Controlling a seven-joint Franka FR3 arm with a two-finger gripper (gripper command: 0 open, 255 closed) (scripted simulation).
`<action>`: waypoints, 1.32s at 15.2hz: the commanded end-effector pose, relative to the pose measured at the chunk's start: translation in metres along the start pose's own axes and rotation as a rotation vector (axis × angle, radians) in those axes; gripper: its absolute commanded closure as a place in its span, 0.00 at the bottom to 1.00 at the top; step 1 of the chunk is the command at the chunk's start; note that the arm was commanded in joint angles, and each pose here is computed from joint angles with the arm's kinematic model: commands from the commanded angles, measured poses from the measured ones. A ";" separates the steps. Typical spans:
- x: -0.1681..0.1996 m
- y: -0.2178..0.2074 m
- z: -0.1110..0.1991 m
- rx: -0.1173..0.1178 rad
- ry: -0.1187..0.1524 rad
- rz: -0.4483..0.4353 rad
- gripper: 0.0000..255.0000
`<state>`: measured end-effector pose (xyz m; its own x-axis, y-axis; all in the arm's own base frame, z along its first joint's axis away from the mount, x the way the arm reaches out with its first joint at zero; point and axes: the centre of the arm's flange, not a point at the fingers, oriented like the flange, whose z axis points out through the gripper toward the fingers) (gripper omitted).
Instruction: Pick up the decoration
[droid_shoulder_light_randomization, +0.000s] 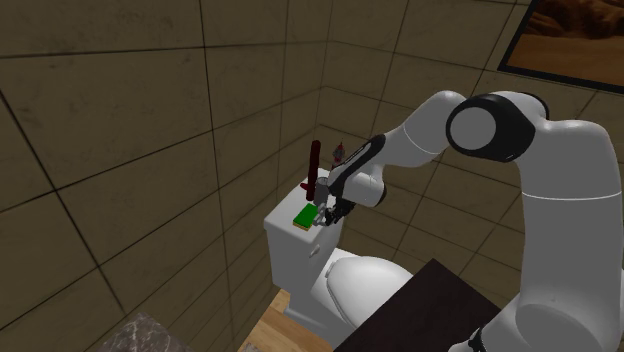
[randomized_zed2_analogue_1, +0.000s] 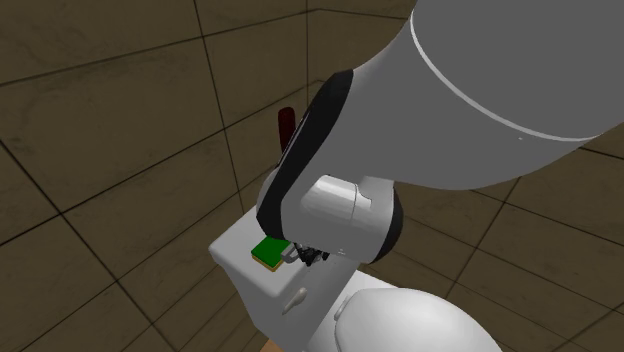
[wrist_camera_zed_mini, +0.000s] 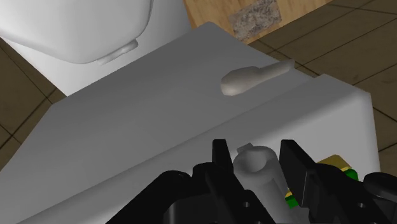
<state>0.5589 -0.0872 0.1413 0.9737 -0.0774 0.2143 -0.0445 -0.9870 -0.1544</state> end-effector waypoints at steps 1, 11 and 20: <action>0.000 0.000 0.001 0.000 0.000 0.000 1.00; 0.003 -0.002 -0.015 0.000 0.000 0.000 1.00; 0.013 -0.009 -0.061 0.000 0.000 0.000 1.00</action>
<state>0.5588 -0.0875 0.1982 0.9737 -0.0768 0.2147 -0.0438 -0.9870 -0.1544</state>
